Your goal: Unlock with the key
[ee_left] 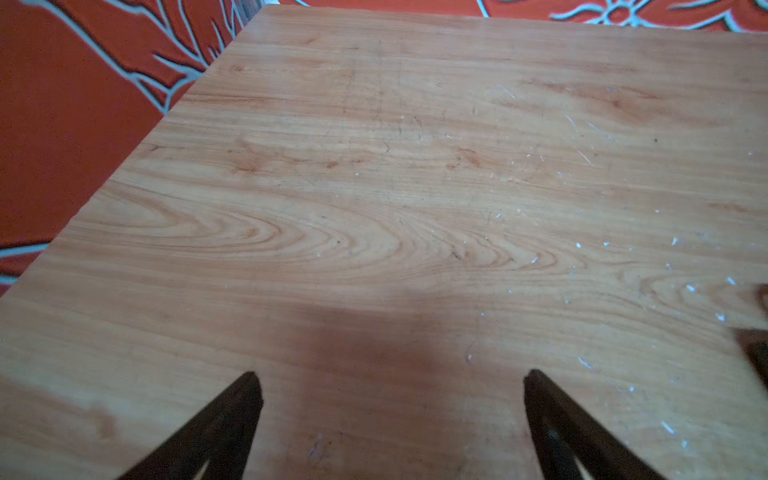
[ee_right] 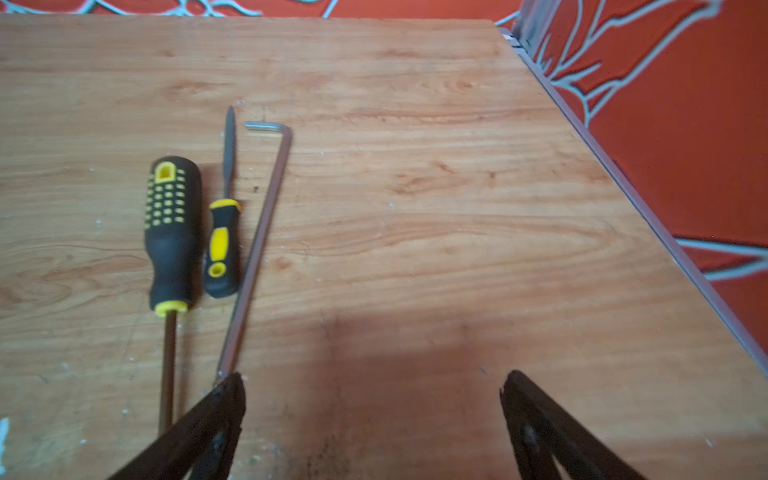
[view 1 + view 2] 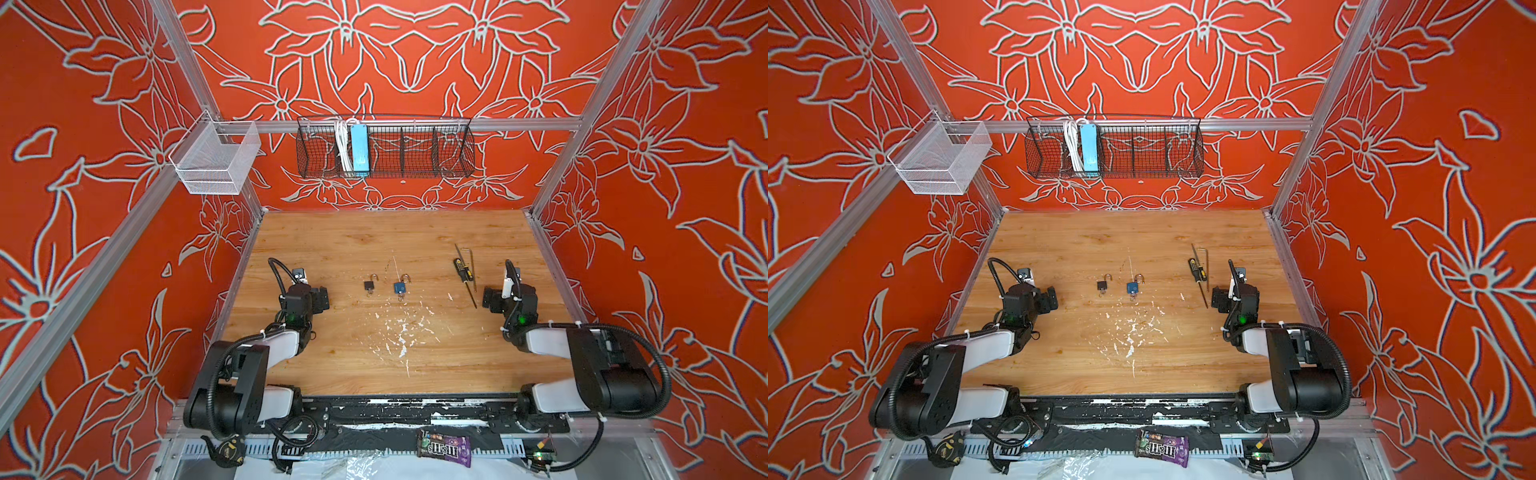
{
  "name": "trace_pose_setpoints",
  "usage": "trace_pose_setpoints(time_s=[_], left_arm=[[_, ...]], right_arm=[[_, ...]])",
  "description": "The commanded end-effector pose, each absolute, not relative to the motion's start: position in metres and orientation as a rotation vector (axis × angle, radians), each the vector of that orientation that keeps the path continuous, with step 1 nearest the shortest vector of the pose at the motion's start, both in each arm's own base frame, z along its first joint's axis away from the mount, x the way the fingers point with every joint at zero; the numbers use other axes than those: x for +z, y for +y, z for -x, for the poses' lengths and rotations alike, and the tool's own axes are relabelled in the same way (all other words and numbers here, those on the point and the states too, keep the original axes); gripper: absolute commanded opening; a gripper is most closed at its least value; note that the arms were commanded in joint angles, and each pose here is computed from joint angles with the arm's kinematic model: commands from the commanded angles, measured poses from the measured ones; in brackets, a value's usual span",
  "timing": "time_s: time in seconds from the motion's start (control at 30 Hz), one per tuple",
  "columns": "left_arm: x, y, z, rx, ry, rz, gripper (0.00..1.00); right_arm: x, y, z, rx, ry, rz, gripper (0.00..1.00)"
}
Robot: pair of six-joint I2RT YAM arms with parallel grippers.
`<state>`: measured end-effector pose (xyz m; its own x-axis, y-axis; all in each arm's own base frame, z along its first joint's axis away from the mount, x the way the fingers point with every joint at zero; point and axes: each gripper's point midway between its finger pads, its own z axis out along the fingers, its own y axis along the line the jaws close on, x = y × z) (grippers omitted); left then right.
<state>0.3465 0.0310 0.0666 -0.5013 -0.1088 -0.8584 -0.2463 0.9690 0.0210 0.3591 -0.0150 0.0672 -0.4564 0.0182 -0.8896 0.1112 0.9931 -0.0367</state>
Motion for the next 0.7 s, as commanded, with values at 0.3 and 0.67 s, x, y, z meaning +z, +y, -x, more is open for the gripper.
trace_pose_setpoints(time_s=[0.3,0.67], left_arm=[[0.0873,0.0399,-0.3592,0.146,2.026,0.291,0.97],[0.0857,0.0392,-0.3607,0.15,2.037,0.286,0.97]], right_arm=[[0.0932,-0.006,-0.3733,-0.088,1.956,-0.021,0.97],[0.0925,-0.0059,-0.3732,-0.088,1.963,-0.019,0.97]])
